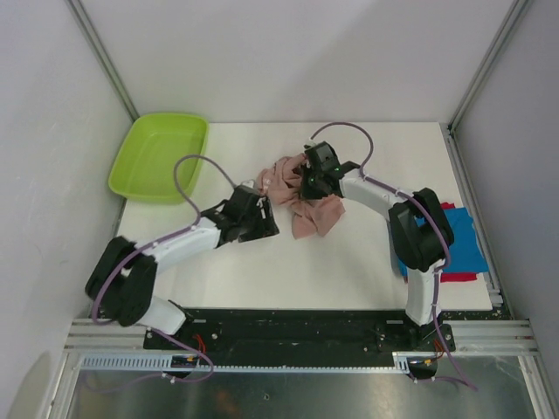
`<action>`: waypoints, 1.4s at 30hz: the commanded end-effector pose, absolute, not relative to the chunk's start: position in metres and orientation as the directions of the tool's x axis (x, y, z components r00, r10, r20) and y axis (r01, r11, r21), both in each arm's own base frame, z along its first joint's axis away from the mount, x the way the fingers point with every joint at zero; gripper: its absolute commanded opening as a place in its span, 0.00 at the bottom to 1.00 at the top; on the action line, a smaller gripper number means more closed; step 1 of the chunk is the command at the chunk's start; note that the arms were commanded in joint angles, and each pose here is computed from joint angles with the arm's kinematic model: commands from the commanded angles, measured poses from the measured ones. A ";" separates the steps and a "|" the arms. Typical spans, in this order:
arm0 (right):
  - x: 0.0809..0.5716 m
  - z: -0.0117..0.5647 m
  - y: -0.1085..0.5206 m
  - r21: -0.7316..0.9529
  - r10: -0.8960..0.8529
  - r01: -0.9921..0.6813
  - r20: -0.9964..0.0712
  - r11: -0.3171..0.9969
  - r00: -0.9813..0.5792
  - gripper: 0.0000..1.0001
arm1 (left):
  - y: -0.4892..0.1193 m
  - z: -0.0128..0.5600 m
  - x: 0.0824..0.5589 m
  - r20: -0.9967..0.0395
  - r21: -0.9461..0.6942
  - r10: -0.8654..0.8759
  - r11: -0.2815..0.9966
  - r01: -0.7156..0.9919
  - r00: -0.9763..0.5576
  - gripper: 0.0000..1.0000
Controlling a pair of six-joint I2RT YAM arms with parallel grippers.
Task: Fold and stack the t-shirts
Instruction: Flatten out the tshirt
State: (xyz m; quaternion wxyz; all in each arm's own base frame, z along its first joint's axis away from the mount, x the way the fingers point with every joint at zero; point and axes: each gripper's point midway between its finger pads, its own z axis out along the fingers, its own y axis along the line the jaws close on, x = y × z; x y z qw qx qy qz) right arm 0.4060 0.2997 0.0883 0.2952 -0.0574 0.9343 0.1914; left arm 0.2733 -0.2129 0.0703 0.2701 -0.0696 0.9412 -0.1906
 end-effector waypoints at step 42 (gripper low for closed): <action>0.419 0.091 0.283 0.487 0.170 -0.106 -0.488 0.867 -0.856 0.15 | -0.201 0.043 0.287 -0.533 -0.327 -0.436 0.897 -0.299 -0.725 0.00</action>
